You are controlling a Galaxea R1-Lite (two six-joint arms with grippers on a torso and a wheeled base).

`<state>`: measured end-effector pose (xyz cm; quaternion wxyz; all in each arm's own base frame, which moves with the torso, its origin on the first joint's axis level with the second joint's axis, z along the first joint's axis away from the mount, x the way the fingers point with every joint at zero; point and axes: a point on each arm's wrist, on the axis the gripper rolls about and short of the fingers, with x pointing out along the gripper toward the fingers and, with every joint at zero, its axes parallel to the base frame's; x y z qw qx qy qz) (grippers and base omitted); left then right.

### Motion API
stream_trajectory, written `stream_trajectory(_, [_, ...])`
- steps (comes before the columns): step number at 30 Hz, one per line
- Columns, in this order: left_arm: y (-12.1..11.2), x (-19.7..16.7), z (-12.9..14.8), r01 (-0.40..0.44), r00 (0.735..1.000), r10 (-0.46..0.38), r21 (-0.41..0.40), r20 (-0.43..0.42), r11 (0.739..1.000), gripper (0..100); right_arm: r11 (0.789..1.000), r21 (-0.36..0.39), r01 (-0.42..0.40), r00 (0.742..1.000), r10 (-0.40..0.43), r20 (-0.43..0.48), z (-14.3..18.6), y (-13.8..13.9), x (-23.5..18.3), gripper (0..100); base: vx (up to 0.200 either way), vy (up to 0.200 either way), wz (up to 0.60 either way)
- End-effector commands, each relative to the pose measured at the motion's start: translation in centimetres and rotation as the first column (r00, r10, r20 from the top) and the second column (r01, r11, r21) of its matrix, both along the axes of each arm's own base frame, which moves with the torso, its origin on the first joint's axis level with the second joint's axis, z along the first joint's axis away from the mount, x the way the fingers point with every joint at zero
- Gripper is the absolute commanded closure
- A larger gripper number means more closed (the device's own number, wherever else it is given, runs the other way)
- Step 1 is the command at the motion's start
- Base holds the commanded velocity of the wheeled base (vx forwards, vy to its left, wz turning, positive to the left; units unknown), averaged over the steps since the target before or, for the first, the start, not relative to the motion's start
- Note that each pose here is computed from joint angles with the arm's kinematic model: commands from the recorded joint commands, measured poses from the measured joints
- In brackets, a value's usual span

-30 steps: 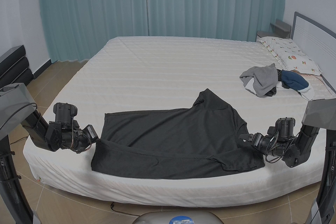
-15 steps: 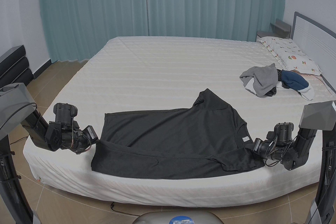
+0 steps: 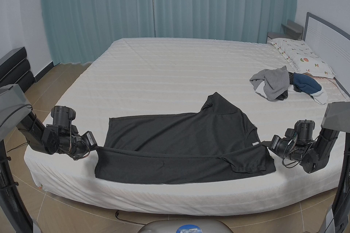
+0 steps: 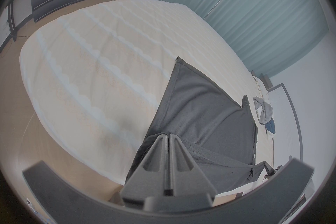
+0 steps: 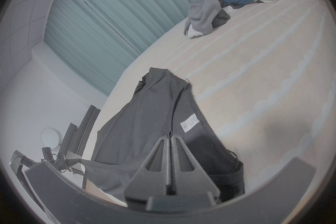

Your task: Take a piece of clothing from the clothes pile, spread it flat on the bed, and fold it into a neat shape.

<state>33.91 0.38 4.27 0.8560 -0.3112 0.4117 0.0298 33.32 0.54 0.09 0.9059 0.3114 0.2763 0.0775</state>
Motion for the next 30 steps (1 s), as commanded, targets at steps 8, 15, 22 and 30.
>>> stream_trajectory(8, [0.1,-0.9,1.6,0.017,1.0,-0.017,0.019,-0.002,1.0,100,1.0,0.026,-0.003,0.999,0.002,0.055,2.2,0.5,-0.8,100,0.0,0.0,0.0])
stream_trajectory(15, [0.2,-1.7,2.9,0.033,0.999,-0.033,0.035,-0.007,0.999,100,1.0,0.026,0.01,0.997,-0.012,0.081,4.1,0.1,-3.2,100,0.0,0.0,0.0])
stream_trajectory(22, [0.1,-2.6,3.6,0.062,0.998,-0.06,0.055,-0.03,0.997,100,0.999,0.033,0.005,0.998,-0.008,0.07,4.9,-0.2,-5.4,100,0.0,0.0,0.0])
stream_trajectory(30, [0.2,-3.8,4.4,0.112,0.991,-0.105,0.09,-0.08,0.99,100,0.999,0.031,0.018,0.999,-0.019,0.042,4.8,-0.8,-6.7,100,0.0,0.0,0.0])
